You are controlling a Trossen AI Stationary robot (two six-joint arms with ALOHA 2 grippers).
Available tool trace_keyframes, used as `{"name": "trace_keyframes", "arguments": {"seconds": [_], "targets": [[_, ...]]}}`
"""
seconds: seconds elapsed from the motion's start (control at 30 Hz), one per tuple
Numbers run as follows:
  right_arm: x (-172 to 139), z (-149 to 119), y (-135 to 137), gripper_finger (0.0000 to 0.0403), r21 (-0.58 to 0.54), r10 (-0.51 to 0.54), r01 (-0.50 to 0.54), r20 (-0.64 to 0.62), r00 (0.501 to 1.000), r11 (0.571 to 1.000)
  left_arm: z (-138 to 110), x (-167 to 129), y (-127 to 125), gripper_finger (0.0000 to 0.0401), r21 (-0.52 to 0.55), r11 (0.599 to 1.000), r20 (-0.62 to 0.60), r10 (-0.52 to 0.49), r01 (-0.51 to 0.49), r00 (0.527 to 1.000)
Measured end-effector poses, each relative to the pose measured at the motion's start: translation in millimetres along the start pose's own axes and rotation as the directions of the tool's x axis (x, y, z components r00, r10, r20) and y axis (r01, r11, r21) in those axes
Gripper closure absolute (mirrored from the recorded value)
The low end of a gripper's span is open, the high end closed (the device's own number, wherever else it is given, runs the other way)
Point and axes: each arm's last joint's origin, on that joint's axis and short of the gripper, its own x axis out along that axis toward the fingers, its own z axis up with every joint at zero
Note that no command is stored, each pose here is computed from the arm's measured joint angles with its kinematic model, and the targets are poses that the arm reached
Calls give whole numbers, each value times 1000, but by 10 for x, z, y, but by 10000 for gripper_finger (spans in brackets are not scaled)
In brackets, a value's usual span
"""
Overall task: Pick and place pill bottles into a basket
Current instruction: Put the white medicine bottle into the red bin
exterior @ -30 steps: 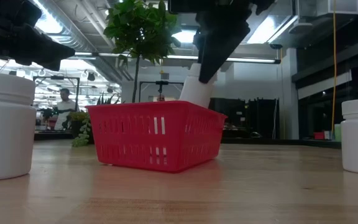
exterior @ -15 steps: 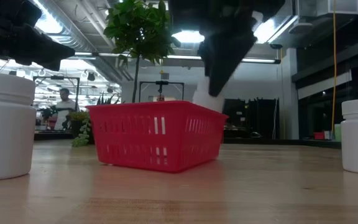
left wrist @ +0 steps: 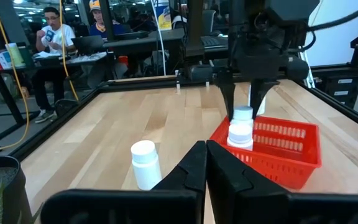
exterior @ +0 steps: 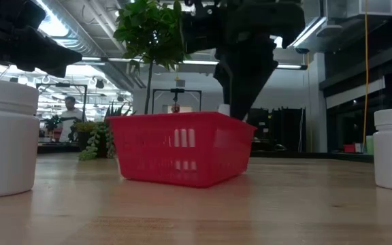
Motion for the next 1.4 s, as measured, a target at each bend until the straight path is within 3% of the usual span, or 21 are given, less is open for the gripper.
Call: {"name": "trace_keyframes", "arguments": {"seconds": [0.87, 1.4], "targets": [[27, 19, -40, 233, -39, 15, -15, 1, 1000, 999, 0, 0, 0, 397, 0, 1000, 0, 0, 0, 1000], [23, 44, -32, 178, -54, 21, -19, 28, 999, 998, 0, 0, 0, 397, 0, 1000, 0, 0, 0, 1000]]}}
